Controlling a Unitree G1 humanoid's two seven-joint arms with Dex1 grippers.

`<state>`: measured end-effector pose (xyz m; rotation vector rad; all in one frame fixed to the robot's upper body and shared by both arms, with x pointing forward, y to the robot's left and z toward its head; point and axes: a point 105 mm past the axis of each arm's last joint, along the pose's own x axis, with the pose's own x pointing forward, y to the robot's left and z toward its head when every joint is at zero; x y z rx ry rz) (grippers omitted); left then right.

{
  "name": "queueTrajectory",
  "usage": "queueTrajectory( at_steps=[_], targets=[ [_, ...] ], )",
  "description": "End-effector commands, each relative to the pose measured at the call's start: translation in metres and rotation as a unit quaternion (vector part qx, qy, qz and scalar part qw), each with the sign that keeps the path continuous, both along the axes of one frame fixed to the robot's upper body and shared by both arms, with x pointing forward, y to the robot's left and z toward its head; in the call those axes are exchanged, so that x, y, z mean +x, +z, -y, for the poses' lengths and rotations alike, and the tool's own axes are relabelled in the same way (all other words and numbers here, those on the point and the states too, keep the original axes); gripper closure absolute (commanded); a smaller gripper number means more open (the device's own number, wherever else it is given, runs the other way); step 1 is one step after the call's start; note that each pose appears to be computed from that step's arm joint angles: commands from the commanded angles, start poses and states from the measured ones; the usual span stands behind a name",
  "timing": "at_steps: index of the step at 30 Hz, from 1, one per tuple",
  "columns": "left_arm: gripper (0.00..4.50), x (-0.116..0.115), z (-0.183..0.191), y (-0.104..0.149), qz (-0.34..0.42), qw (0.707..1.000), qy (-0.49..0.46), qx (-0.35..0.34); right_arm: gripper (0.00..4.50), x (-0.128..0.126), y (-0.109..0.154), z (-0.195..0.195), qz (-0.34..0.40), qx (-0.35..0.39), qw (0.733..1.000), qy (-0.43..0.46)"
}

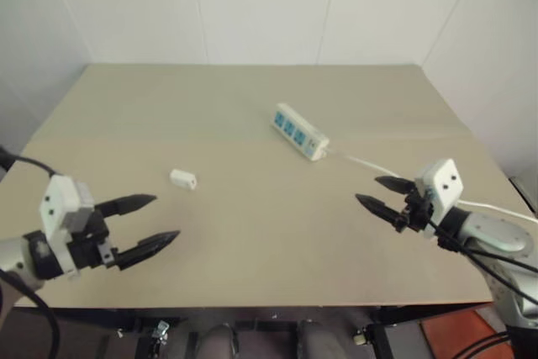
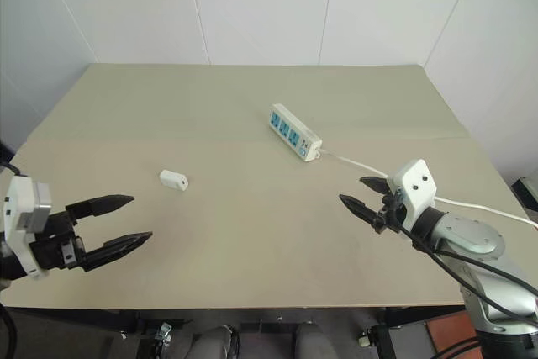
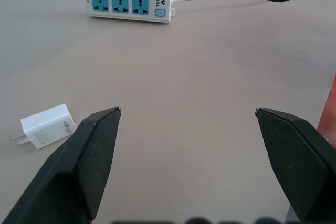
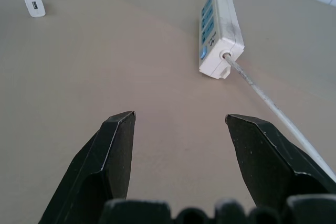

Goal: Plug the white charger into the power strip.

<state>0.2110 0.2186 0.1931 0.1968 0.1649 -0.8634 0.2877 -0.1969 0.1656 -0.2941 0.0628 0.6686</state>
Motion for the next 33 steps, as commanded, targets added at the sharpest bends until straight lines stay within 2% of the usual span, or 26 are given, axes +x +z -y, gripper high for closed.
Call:
queueTrajectory(
  at_steps=[1,15,21,28,33],
  targets=[
    [0.0,0.001,0.001,0.006,0.014,1.0,-0.005,0.006,1.17,-0.002,0.017,0.002,0.031,-0.013,0.999,-0.001],
    [0.0,0.004,0.005,0.008,0.023,1.0,-0.012,0.002,1.17,0.0,0.018,-0.001,0.034,-0.016,0.999,0.008],
    [0.0,0.019,0.014,0.022,0.052,0.998,-0.032,-0.002,1.17,0.016,0.021,-0.015,0.049,-0.034,0.998,0.033],
    [0.0,0.038,0.028,0.027,0.062,0.996,-0.058,0.0,1.17,0.075,0.018,-0.022,0.067,-0.083,0.994,-0.024],
    [0.0,0.046,0.035,0.028,0.072,0.995,-0.064,-0.001,1.17,0.127,0.0,-0.013,0.062,-0.17,0.975,-0.129]
  ],
)
